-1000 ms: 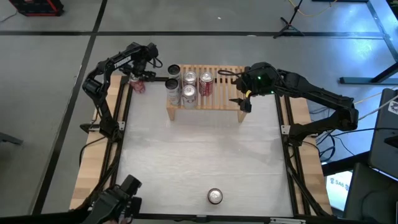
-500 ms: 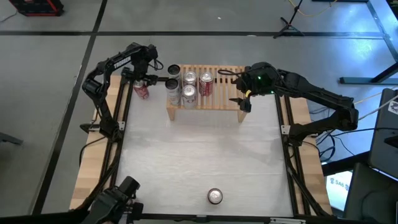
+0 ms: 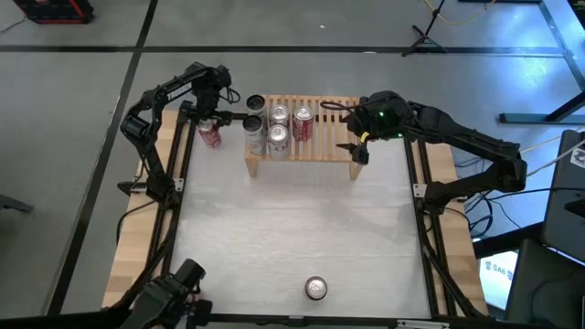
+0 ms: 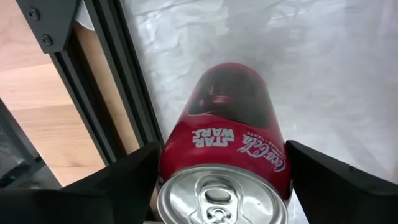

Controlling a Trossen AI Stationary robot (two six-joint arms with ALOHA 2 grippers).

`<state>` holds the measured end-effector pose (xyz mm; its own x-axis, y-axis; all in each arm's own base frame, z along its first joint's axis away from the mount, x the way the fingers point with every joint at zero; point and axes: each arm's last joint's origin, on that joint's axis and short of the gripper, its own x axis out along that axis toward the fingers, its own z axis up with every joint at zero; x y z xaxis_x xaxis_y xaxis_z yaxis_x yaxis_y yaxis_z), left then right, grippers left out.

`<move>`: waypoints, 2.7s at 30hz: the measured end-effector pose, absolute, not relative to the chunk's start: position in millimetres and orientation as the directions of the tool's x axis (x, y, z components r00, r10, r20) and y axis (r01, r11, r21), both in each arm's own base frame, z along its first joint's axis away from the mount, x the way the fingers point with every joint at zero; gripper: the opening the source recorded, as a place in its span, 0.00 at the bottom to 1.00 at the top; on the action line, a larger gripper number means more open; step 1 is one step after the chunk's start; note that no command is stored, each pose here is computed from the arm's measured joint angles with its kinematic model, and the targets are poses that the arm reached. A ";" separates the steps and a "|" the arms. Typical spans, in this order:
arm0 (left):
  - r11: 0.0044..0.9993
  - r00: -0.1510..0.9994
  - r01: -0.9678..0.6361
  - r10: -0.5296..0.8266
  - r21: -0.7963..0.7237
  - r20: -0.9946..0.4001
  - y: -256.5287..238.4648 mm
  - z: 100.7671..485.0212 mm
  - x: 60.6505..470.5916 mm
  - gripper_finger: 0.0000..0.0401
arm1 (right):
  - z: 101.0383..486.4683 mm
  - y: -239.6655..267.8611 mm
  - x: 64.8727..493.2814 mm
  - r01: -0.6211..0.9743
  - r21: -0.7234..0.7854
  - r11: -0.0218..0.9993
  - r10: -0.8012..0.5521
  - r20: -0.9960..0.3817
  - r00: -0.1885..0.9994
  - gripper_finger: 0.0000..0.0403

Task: Place canned beverage on shelf
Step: Put the red soda can on the shelf

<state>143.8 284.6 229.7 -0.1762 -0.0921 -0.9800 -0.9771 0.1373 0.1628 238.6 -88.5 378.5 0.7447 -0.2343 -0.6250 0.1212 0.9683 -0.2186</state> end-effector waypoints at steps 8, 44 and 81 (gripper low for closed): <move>0.158 -0.186 -0.973 -0.104 0.168 -0.977 280.3 230.5 147.9 0.75 | 378.6 -88.3 238.8 0.113 -0.212 0.971 -0.223 -0.623 0.749 0.86; 0.177 -0.175 -0.972 -0.101 0.156 -0.979 256.7 217.2 149.2 0.70 | 380.3 -87.5 240.3 0.079 -0.202 0.976 -0.187 -0.605 0.774 0.86; 0.749 0.394 -0.598 -0.034 -0.284 -0.919 17.0 367.8 126.1 0.67 | 371.7 -17.2 247.8 0.124 0.224 0.967 0.067 -0.691 0.720 0.86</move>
